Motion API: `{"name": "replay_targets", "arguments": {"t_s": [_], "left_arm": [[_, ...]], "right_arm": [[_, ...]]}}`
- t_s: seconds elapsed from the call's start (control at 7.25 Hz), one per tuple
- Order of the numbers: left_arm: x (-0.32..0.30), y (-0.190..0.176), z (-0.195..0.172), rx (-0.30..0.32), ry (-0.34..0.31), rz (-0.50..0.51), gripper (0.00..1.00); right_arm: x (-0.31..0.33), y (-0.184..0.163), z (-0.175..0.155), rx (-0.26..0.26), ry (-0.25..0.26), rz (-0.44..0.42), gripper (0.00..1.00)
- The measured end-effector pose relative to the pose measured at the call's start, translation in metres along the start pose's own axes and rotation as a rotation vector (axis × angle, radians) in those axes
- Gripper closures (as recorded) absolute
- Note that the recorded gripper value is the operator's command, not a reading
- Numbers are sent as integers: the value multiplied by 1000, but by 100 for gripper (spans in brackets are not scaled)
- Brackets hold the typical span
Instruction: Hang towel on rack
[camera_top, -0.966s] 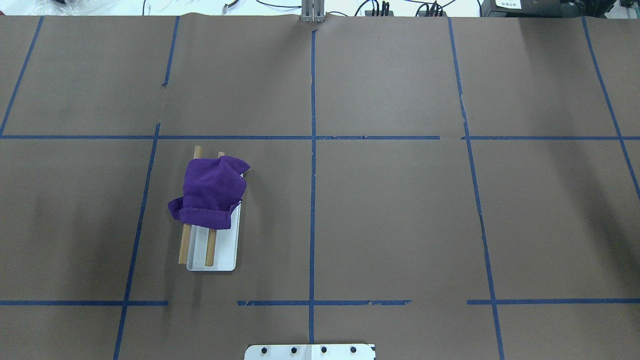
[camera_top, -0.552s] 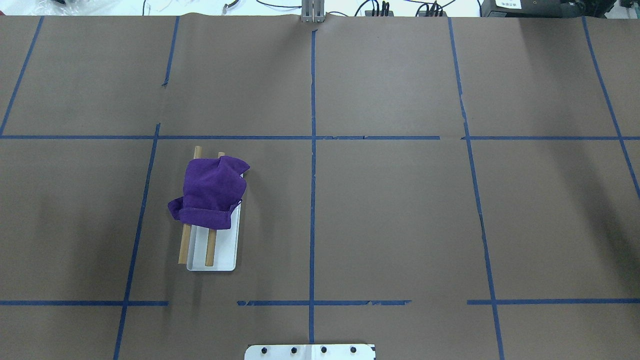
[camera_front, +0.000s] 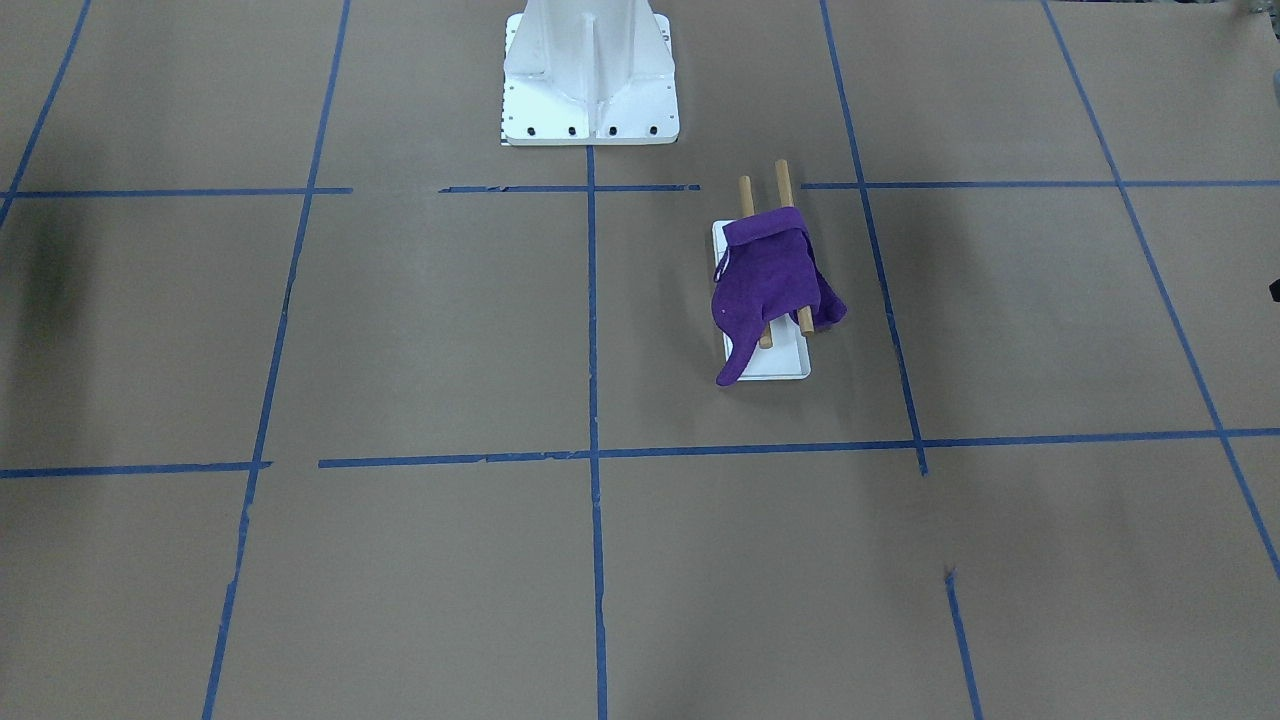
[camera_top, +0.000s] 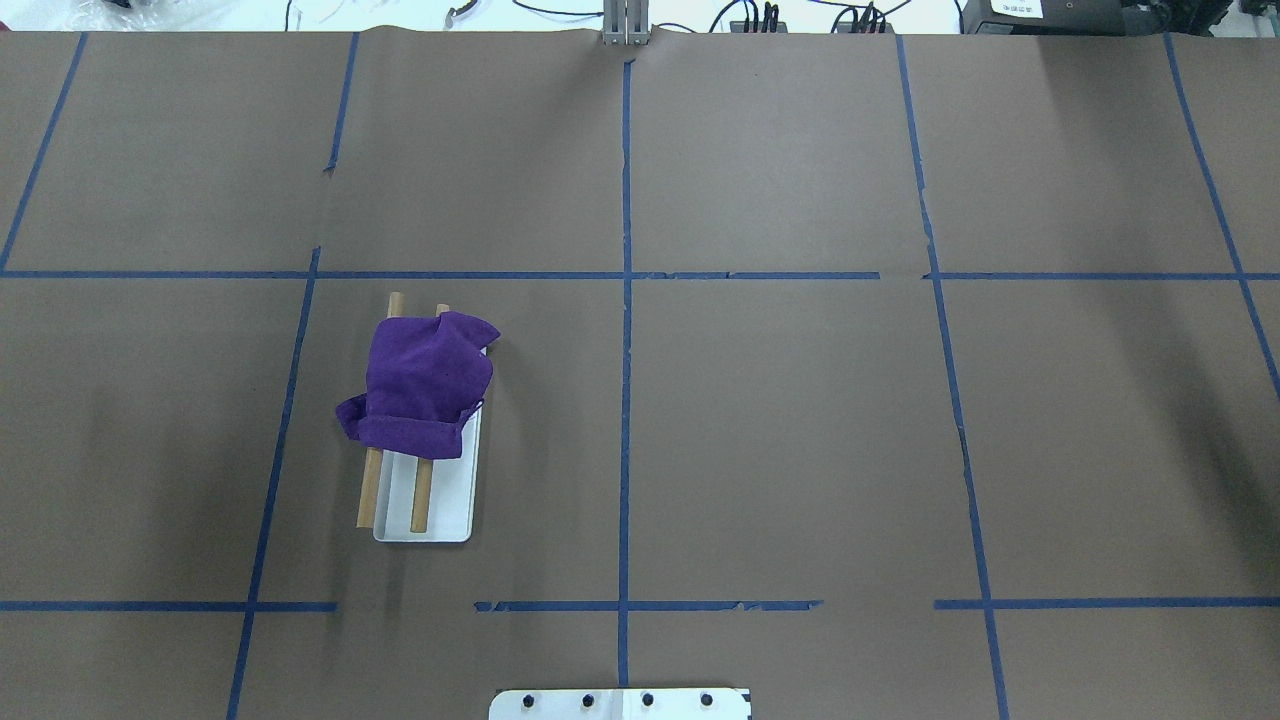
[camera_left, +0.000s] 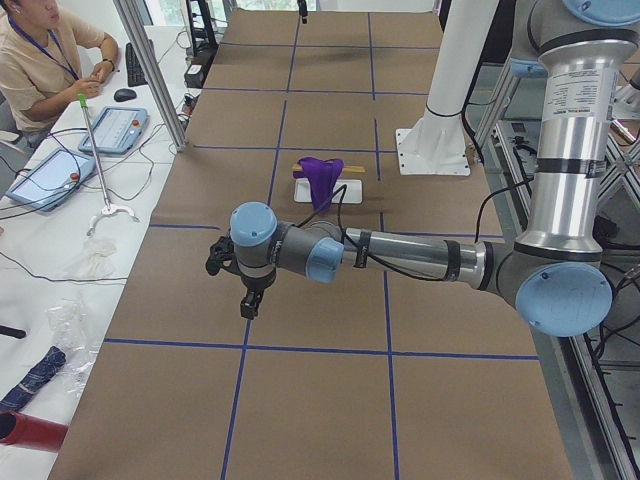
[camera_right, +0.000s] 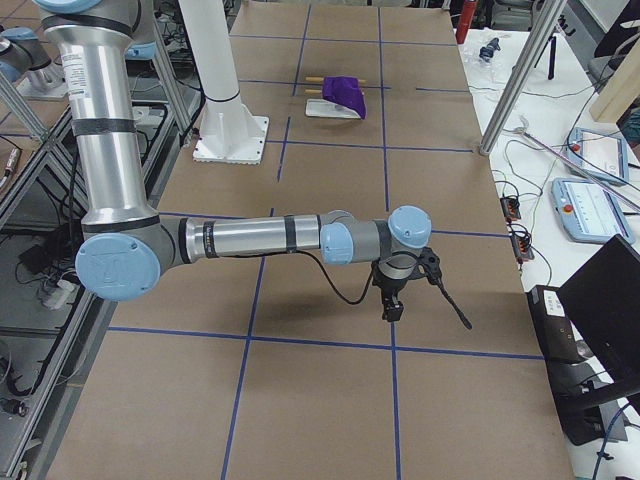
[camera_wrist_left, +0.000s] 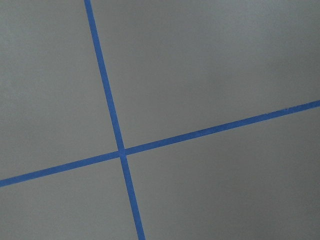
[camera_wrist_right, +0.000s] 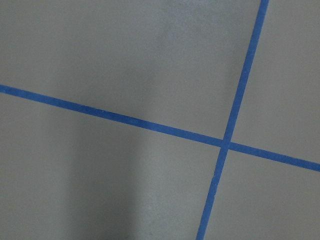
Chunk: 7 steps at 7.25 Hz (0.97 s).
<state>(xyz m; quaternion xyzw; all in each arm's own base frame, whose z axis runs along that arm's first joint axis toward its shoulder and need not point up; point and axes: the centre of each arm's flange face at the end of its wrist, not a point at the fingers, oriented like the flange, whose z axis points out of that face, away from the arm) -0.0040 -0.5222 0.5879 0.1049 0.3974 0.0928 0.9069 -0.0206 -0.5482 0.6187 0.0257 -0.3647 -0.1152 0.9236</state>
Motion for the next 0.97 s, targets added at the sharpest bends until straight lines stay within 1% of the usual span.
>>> {"name": "replay_targets", "arguments": {"t_s": [0.41, 0.55, 0.69, 0.83, 0.97], "left_arm": [[-6, -8, 11, -22, 2, -14, 0], [-10, -11, 13, -28, 1, -24, 0], [-15, -12, 13, -32, -1, -35, 0], [-16, -13, 14, -36, -2, -41, 0], [-15, -14, 13, -36, -2, -40, 0]], "right_arm": [[24, 5, 27, -29, -18, 27, 0], [31, 6, 33, -23, -23, 26, 0], [30, -4, 25, 7, -28, 12, 0], [26, -21, 9, 31, -38, 11, 0], [27, -30, -4, 36, -48, 31, 0]]}}
